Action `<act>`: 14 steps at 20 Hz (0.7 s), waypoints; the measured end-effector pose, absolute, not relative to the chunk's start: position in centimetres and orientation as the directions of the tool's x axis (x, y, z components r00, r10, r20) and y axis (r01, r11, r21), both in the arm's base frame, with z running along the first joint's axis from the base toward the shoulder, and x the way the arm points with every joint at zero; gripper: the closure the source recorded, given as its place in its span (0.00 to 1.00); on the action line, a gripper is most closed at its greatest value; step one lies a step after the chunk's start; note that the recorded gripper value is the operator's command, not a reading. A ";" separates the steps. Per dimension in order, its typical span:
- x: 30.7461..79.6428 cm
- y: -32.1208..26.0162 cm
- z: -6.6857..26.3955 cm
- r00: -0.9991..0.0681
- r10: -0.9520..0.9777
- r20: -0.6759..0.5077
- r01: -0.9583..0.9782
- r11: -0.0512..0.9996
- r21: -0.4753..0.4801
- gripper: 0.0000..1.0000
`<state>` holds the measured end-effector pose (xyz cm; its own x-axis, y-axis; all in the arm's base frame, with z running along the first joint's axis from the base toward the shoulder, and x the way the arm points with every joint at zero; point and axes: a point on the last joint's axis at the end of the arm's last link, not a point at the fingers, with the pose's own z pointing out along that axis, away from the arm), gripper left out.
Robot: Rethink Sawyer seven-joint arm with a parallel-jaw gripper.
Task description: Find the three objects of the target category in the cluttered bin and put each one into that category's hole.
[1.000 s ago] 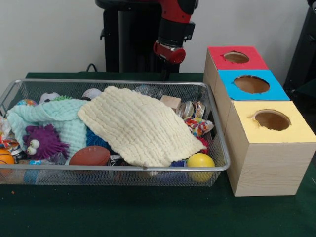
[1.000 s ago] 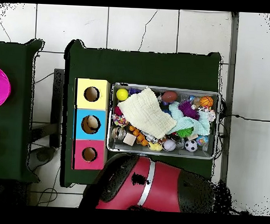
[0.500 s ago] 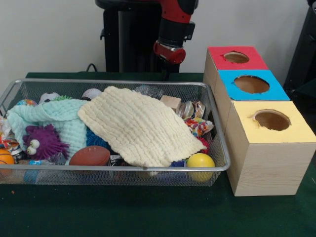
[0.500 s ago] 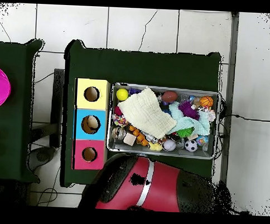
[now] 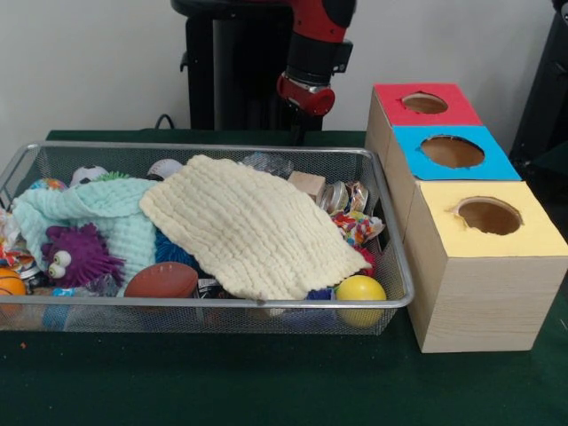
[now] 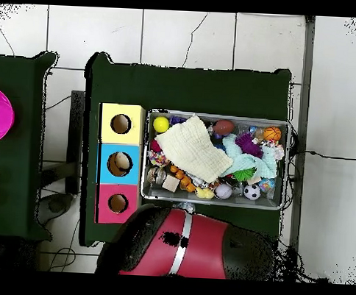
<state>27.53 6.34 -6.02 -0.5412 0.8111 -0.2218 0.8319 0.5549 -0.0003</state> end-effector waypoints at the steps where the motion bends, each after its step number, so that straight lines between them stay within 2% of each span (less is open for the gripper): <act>1: 27.5 6.4 -6.0 -0.541 0.811 -0.223 0.832 0.555 -0.002 1.00; 14: 27.5 6.5 -6.0 -0.552 0.801 -0.230 0.825 0.566 -0.010 1.00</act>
